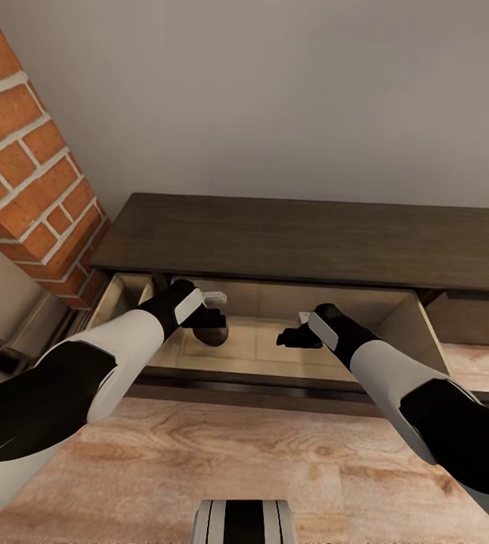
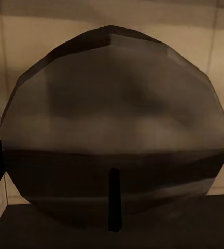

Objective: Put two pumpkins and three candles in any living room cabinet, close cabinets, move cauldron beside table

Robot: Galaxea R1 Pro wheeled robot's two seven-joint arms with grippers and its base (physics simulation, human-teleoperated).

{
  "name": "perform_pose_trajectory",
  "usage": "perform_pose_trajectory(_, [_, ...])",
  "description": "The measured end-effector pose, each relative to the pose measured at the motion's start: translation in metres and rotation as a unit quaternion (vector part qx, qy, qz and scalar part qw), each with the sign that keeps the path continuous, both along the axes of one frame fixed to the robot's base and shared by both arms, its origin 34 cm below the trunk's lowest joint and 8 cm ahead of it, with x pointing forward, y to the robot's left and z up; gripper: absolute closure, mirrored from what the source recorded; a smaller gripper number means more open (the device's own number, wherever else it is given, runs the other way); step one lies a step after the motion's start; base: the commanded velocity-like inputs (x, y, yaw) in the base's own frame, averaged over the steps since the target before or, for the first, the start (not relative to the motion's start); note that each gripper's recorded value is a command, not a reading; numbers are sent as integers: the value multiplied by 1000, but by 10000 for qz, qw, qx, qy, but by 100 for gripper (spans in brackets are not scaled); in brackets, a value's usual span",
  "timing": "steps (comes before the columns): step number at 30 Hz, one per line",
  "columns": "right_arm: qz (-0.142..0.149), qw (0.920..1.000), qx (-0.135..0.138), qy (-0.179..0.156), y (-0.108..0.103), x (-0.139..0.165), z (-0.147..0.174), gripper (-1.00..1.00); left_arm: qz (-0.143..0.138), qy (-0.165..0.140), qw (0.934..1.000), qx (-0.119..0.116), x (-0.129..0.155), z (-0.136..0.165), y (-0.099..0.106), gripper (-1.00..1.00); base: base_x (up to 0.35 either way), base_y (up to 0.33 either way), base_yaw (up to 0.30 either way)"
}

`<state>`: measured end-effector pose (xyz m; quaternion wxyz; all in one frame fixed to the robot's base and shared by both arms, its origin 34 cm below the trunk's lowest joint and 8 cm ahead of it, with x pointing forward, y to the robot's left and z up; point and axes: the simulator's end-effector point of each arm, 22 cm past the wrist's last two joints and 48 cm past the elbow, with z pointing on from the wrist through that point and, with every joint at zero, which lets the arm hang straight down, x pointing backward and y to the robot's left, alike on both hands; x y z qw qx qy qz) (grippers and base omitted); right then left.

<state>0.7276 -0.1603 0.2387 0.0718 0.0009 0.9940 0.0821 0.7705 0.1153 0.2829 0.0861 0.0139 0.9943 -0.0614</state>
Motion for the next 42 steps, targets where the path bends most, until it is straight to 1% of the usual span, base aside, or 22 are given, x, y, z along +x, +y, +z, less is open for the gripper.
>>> perform_pose_trajectory(19, [0, 9999, -1, 151, 0, -8, -19, -100, 1, 152, 9999, -1, -7, -21, 0, 100, 0, 0, -24])
perform_pose_trajectory(26, [1, 9994, -1, 348, 0, -20, -45, -100, 1, 354, 9994, 2, -17, -48, 0, 100, 0, 0, -1])
perform_pose_trajectory(40, [-1, 9994, 9, 356, 1, -21, -46, -100, -1, 359, 9994, -1, -18, -49, 0, 100, 0, 0, 0])
perform_pose_trajectory(42, [17, 9993, 39, 364, 6, -22, -46, -100, 0, 363, 9993, -1, -18, -50, 0, 100, 0, 0, 0])
